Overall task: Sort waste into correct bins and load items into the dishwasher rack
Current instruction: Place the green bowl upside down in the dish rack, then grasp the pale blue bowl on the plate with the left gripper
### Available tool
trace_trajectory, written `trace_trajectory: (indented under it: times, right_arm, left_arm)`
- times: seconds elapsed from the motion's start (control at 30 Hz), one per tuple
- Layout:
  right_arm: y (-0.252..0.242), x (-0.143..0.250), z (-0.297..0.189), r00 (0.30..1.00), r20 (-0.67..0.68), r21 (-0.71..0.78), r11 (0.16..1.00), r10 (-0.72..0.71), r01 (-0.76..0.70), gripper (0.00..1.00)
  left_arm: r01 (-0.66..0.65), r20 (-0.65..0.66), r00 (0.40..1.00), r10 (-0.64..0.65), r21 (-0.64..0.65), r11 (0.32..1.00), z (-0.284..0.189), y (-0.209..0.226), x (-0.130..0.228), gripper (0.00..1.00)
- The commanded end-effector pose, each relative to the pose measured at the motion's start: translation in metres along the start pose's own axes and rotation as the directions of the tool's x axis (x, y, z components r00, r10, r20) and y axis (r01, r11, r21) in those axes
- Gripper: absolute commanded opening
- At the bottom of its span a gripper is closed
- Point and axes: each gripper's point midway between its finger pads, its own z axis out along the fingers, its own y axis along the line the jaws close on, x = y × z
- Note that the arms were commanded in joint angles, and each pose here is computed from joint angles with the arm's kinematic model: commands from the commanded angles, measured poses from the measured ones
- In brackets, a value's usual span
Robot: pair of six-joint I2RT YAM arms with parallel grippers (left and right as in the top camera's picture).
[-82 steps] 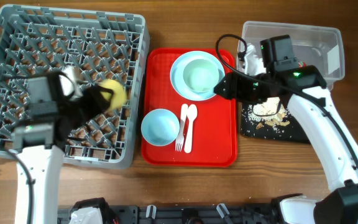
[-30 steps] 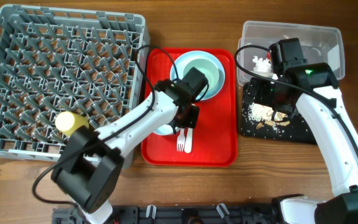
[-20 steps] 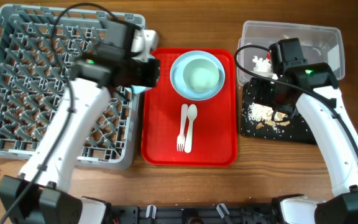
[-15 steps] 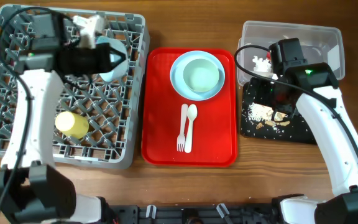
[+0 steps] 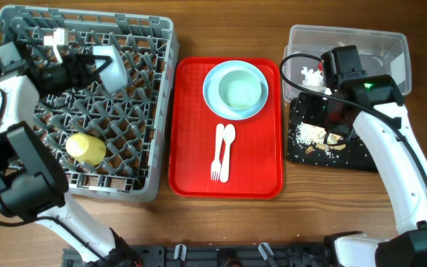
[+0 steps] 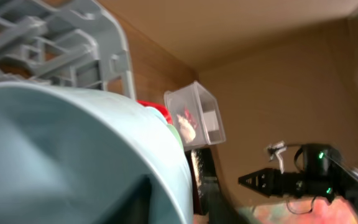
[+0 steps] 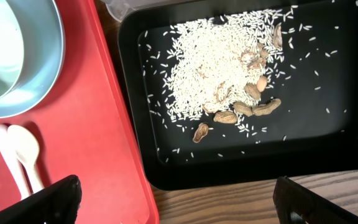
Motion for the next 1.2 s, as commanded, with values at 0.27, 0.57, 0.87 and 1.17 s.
trace_trajectory:
  times: [0.27,0.57,0.87,1.17]
  right_arm:
    - [0.004,-0.004,-0.009,1.000,0.023,-0.029,1.000,-0.002,0.003,0.99]
    - [0.004,-0.004,-0.009,1.000,0.023,-0.029,1.000,-0.003,0.004,1.00]
    - [0.004,-0.004,-0.009,0.999,0.023,-0.031,0.999,-0.028,0.029,0.99]
    - [-0.045,-0.020,-0.015,0.983,0.056,-0.007,0.984,0.177,-0.176,1.00]
  left_arm:
    - [0.181,0.078,0.982,-0.170,-0.178,0.967,-0.049,0.043,0.004,1.00]
    - [0.194,0.130,0.980,-0.152,-0.443,0.875,-0.091,0.067,0.007,1.00]
    - [0.155,0.223,0.975,-0.022,-0.600,0.785,-0.128,0.026,-0.014,1.00]
    - [-0.230,-0.136,0.973,0.188,-0.665,0.711,0.026,-0.068,0.033,1.00]
